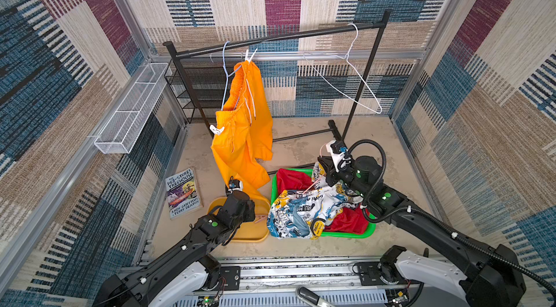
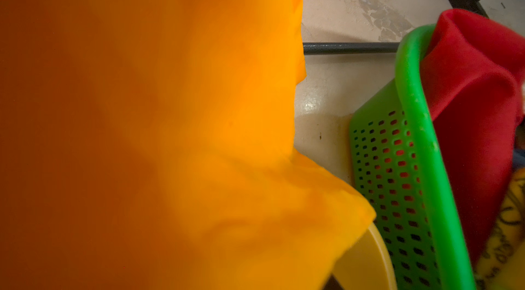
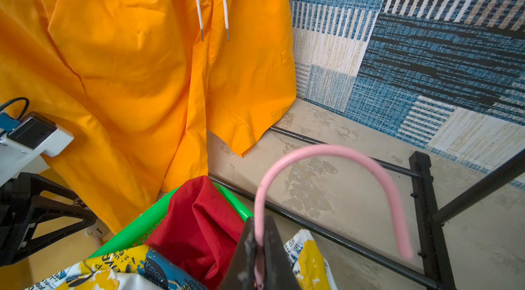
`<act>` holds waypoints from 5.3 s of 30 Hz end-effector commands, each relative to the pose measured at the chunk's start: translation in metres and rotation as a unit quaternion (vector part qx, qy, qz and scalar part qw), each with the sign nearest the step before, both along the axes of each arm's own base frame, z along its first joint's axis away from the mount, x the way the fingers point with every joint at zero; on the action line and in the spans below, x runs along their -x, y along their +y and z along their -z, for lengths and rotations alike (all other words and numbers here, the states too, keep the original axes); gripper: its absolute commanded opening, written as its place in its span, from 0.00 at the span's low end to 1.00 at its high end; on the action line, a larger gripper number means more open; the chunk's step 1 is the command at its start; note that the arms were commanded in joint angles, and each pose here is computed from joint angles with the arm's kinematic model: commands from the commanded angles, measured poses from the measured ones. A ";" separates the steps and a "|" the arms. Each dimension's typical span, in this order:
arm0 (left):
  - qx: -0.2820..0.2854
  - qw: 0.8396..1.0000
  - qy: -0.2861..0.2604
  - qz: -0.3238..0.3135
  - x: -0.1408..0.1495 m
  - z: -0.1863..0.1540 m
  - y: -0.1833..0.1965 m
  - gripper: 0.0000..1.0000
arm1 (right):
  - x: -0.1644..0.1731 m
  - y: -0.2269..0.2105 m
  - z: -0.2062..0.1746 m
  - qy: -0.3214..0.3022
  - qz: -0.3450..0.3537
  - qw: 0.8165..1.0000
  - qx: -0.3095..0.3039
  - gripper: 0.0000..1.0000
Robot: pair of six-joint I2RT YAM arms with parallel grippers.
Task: Remove the clothespins securing shorts to the hanger
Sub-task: Place the clothespin in the storage box, then remove the clothespin from the hanger.
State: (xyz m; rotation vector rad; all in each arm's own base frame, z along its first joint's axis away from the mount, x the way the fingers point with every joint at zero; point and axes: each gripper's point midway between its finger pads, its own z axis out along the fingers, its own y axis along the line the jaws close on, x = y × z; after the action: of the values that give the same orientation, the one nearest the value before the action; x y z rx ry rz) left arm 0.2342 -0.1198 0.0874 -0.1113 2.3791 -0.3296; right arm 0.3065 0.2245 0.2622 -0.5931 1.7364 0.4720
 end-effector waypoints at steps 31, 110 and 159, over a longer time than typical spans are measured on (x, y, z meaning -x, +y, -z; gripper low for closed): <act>0.090 0.884 -0.147 0.435 0.031 -0.162 -0.154 0.62 | 0.004 0.006 -0.020 -0.009 -0.016 0.999 -0.028 0.10; -0.002 0.898 -0.151 0.412 0.015 -0.109 -0.173 0.00 | 0.016 -0.081 -0.031 0.171 0.246 0.941 -0.160 0.69; -0.143 0.860 -0.257 0.418 0.040 -0.109 -0.191 0.00 | -0.012 -0.157 0.053 0.389 0.531 0.752 -0.044 0.68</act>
State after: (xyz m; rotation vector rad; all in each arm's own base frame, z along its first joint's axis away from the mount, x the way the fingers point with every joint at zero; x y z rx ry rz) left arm 0.1914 -0.3099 0.1867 1.0649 1.8260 -0.3476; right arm 0.3173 0.0743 0.2081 0.7898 2.4945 -0.0434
